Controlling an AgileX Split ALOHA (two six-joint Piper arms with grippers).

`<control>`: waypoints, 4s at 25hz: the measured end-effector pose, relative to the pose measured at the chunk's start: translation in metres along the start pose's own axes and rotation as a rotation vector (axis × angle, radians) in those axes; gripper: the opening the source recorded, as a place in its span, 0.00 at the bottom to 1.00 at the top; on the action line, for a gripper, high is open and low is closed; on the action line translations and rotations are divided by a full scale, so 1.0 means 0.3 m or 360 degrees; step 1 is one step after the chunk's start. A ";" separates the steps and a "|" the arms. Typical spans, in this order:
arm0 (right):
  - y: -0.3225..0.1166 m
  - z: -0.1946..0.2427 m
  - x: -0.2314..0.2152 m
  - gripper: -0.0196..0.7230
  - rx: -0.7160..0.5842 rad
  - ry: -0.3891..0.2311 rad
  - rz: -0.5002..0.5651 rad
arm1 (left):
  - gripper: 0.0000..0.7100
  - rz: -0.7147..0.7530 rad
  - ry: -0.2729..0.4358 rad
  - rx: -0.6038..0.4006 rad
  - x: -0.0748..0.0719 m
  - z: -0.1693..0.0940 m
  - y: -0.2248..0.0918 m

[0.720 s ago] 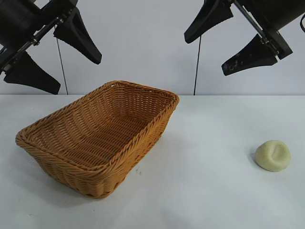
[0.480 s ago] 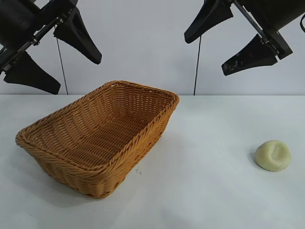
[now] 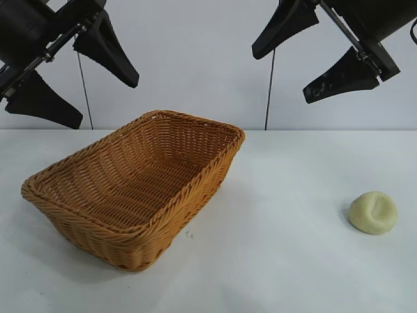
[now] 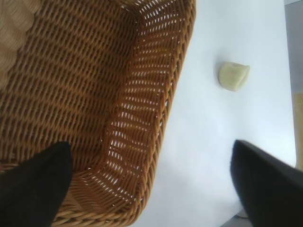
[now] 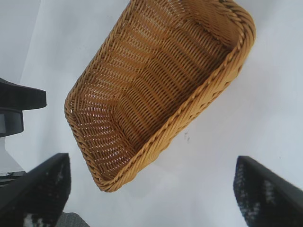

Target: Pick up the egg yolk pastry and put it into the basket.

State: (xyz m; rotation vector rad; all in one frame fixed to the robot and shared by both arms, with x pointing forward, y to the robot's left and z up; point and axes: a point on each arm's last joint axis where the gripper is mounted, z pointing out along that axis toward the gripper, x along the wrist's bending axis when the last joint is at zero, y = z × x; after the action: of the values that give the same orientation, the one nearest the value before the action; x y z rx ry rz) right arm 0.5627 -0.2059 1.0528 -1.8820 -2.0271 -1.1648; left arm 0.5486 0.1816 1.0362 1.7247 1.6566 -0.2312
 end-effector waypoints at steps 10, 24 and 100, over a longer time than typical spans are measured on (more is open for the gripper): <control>0.000 0.000 0.000 0.89 0.0000 0.0000 0.0000 | 0.98 0.0000 0.0000 0.0000 0.000 0.000 0.000; 0.000 0.000 0.000 0.89 0.0000 0.0000 0.0000 | 0.98 -0.0010 0.0161 0.0007 0.011 -0.129 -0.021; 0.000 0.000 0.000 0.89 0.0002 0.0000 -0.0001 | 0.20 -0.0911 0.0713 0.0277 0.208 0.240 0.069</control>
State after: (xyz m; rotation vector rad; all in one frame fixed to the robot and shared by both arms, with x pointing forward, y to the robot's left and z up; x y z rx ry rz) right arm 0.5626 -0.2059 1.0528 -1.8812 -2.0280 -1.1636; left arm 0.6025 0.1899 0.9553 1.4484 2.5138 -0.2721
